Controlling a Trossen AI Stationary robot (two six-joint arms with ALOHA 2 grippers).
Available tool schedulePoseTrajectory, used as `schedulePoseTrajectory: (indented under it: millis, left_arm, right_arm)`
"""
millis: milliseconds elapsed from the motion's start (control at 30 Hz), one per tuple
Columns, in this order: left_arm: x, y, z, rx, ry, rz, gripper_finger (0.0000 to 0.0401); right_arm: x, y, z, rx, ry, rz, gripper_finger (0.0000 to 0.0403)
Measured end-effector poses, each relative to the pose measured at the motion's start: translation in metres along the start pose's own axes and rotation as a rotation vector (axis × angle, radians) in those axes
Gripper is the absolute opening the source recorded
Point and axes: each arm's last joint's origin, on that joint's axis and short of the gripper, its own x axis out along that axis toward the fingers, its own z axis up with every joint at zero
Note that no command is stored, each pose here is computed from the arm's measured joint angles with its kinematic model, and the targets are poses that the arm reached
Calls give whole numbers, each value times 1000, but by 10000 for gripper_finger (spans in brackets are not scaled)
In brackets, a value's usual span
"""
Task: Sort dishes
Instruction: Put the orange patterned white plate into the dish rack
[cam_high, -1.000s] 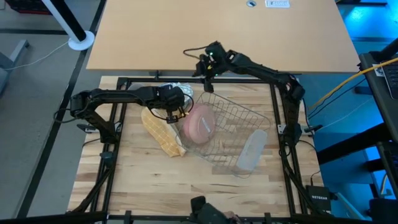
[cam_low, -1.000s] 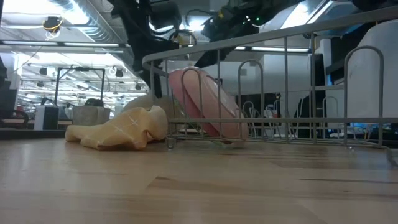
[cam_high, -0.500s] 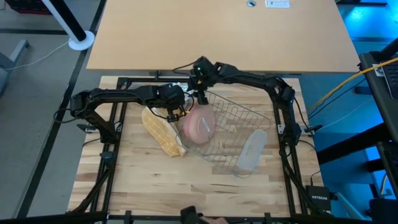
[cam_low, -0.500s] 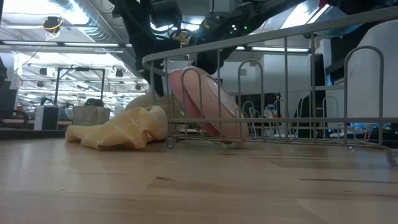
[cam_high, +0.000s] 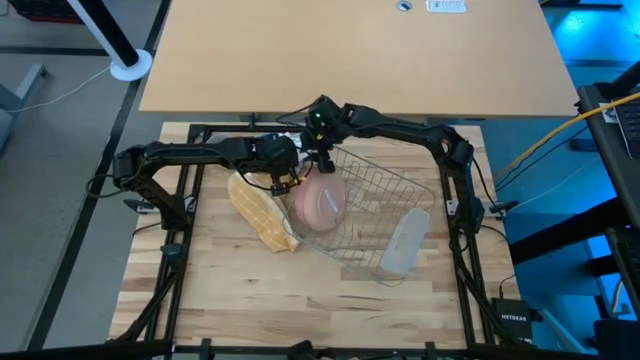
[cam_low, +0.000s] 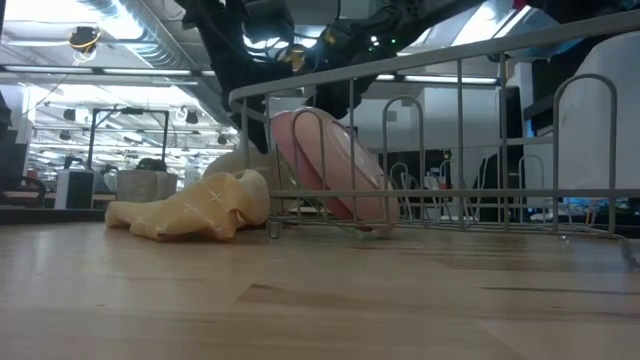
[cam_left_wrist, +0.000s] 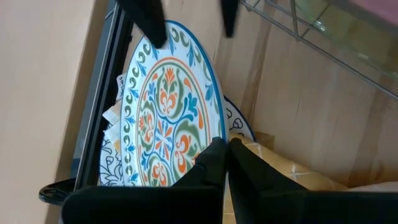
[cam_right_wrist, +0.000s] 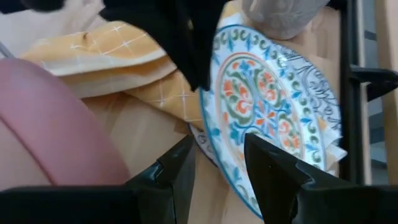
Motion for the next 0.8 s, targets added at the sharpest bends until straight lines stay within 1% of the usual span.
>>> schedulePoseTrajectory:
  millis: [167,267,400,800]
  left_arm:
    - [0,1,3,-5,-28,7,0]
    - [0,1,4,-7,-35,8,0]
    - [0,1,4,-10,-37,9,0]
    - [0,1,4,-13,-37,8,0]
  right_arm:
    - [4,9,5,-14,8,18,143]
    - [7,13,8,-25,27,-1,143]
    - [8,14,8,-28,42,-20,143]
    - [7,14,8,-2,43,-23,143]
